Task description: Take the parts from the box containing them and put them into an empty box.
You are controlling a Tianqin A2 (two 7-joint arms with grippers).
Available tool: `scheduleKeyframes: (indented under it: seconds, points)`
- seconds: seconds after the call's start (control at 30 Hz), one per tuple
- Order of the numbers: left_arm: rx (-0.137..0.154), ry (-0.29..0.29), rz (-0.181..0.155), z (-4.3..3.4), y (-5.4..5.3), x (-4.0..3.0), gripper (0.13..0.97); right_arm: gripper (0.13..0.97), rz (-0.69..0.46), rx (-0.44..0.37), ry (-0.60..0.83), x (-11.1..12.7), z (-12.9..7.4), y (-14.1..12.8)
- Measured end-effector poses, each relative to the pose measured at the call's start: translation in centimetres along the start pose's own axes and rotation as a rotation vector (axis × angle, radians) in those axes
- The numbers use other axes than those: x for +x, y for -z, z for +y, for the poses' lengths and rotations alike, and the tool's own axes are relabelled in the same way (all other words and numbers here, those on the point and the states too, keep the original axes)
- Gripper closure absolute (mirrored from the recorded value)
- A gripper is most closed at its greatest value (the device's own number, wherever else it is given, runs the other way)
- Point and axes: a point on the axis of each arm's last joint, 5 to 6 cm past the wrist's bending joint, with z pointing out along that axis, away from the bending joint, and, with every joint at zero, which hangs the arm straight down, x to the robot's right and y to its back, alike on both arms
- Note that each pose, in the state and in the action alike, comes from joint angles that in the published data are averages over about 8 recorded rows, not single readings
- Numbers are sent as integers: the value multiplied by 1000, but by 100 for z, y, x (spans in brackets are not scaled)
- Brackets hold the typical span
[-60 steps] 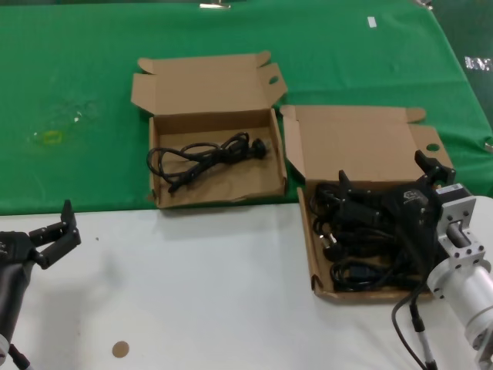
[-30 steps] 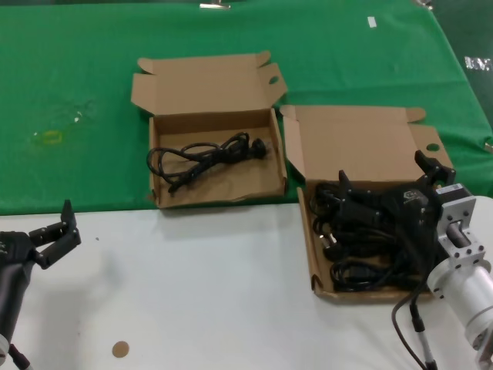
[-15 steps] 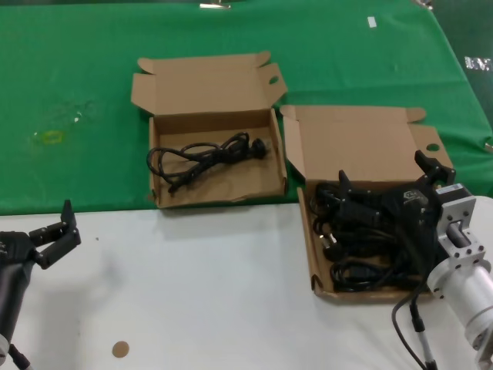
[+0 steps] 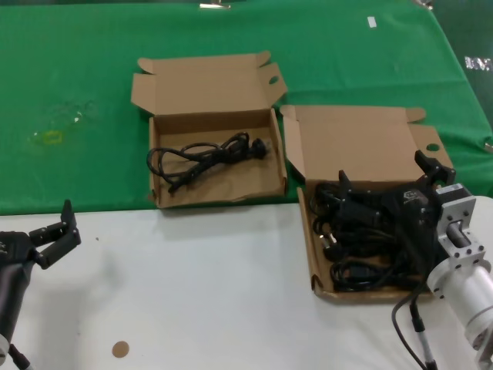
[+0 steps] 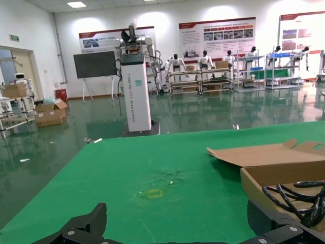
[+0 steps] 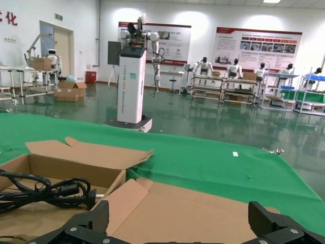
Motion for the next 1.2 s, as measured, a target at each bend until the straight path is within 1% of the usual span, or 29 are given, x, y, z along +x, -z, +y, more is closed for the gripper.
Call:
scheduleKeyframes:
  seconds: [1.2]
  points:
    - [0, 0, 0, 0, 0, 0, 132, 130, 0, 0, 0, 0, 0, 0]
